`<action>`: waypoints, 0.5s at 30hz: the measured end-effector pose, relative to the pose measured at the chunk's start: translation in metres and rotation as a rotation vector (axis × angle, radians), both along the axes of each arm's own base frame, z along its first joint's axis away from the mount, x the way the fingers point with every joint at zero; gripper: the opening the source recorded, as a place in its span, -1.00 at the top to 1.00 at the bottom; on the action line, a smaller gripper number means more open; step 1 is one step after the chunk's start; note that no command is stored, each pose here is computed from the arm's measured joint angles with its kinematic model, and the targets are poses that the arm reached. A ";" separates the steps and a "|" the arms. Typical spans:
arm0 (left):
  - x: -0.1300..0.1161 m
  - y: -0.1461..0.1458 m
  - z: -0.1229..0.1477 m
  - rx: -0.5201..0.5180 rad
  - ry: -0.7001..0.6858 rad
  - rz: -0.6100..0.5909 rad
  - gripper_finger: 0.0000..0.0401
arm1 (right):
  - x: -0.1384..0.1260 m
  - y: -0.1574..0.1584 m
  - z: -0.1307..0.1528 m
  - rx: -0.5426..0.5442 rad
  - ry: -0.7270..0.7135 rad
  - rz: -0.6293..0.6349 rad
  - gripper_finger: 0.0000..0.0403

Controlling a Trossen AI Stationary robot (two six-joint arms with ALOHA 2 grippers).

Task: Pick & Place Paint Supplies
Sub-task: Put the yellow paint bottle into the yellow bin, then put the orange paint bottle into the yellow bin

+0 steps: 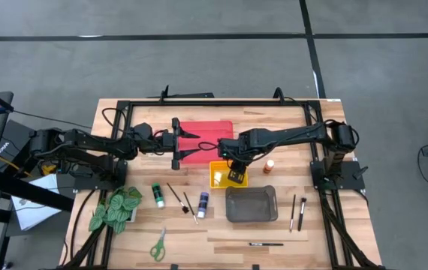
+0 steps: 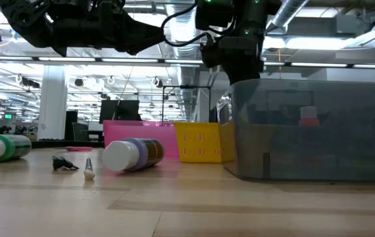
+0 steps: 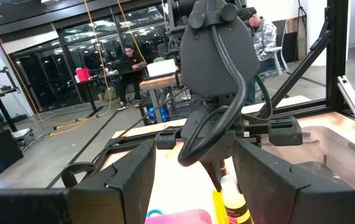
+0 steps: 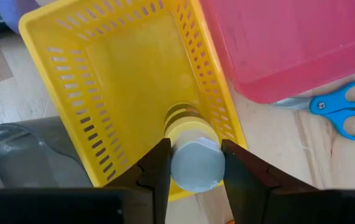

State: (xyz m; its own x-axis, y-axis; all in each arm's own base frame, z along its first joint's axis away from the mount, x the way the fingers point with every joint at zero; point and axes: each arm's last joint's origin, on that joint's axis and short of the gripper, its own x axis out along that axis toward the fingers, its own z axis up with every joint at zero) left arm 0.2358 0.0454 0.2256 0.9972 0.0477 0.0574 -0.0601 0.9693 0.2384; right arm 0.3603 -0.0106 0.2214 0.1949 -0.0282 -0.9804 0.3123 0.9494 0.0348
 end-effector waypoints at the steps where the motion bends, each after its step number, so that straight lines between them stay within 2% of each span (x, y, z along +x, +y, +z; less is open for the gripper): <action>1: 0.000 0.000 0.000 0.000 0.000 0.000 -0.02 | 0.000 0.000 0.000 0.000 0.000 0.003 0.37; 8: 0.000 0.000 0.000 0.000 0.000 0.000 -0.02 | 0.002 0.000 -0.001 0.002 -0.018 0.011 -0.02; 15: 0.000 0.000 -0.001 -0.001 0.006 0.000 -0.02 | 0.002 -0.003 0.011 0.021 -0.096 0.015 -0.11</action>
State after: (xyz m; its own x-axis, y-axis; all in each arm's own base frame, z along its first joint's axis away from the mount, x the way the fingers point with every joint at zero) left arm 0.2357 0.0454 0.2250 0.9975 0.0480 0.0518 -0.0590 0.9696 0.2376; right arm 0.3626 -0.0136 0.2321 0.2883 -0.0040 -0.9575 0.2918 0.9528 0.0839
